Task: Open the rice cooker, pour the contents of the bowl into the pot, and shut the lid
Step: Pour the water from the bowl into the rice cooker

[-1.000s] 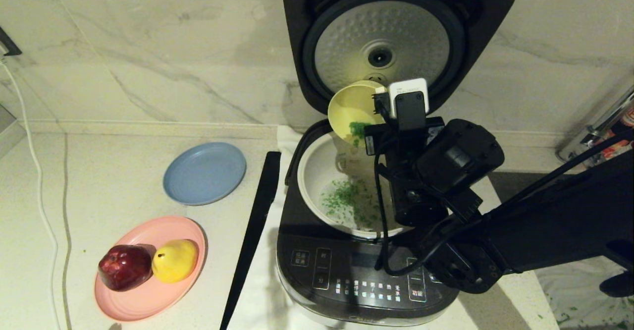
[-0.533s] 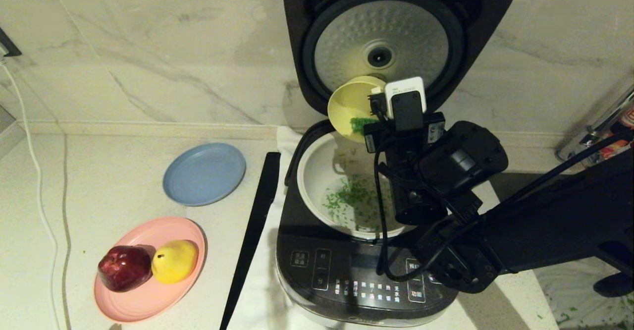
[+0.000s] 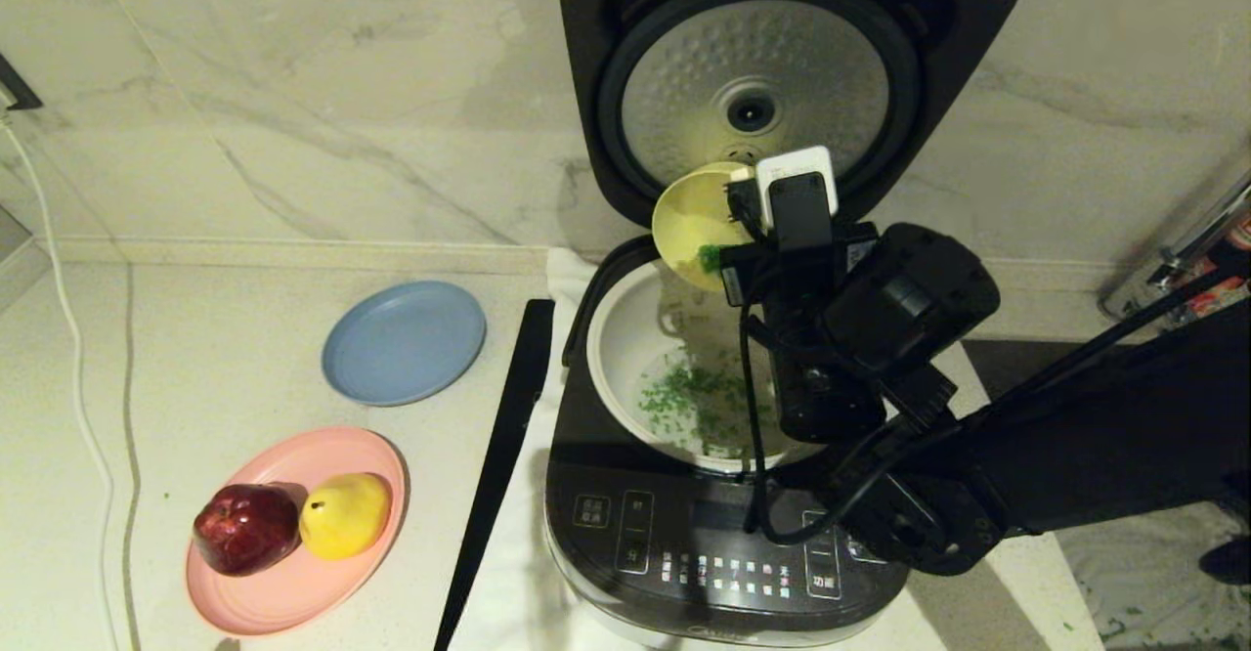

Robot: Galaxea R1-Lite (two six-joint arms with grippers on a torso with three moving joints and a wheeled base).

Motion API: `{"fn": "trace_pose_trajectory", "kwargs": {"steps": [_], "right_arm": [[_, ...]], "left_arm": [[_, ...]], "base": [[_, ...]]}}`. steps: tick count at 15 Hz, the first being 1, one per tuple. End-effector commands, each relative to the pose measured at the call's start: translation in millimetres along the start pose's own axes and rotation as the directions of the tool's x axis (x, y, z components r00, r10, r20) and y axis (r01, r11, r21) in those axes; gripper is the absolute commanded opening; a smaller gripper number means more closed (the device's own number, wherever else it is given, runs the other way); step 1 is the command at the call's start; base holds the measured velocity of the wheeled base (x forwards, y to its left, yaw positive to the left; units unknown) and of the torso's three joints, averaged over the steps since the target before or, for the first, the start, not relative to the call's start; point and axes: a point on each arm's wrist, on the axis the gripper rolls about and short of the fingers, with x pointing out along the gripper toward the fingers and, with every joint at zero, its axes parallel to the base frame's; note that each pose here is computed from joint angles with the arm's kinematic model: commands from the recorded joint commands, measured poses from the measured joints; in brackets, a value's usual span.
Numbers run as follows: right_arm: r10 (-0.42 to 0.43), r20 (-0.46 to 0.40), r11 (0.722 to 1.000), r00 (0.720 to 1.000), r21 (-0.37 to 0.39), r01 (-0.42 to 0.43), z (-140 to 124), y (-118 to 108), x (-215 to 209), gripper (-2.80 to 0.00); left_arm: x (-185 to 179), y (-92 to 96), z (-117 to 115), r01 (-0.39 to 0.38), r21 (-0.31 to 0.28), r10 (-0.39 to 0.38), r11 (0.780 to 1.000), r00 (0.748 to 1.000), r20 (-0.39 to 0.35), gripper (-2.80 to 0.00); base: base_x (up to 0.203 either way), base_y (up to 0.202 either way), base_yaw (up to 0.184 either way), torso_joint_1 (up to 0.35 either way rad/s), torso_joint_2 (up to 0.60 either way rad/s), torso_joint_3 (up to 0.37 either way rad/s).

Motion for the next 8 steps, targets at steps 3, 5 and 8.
{"fn": "trace_pose_trajectory", "kwargs": {"steps": [3, 5, 8], "right_arm": [[0.047, -0.165, 0.997, 0.985, 0.062, -0.037, 38, -19, 1, -2.80], [0.091, -0.315, 0.992, 0.945, 0.117, -0.056, 39, -24, 1, -2.80], [0.148, -0.485, 0.961, 0.862, 0.277, -0.009, 46, -39, 7, -2.80]], "left_arm": [[1, -0.2, -2, 0.000, 0.000, 0.000, 1.000, 1.000, -0.007, -2.80], [1, -0.2, -2, 0.000, 0.000, 0.000, 1.000, 1.000, -0.007, -2.80], [1, -0.2, -3, 0.000, 0.000, 0.000, 1.000, 1.000, -0.009, -2.80]], "base": [[0.000, 0.000, 0.000, 0.000, 0.00, 0.000], [0.000, 0.000, 0.000, 0.000, 0.00, 0.000], [0.000, 0.000, 0.000, 0.000, 0.00, 0.000]]}}
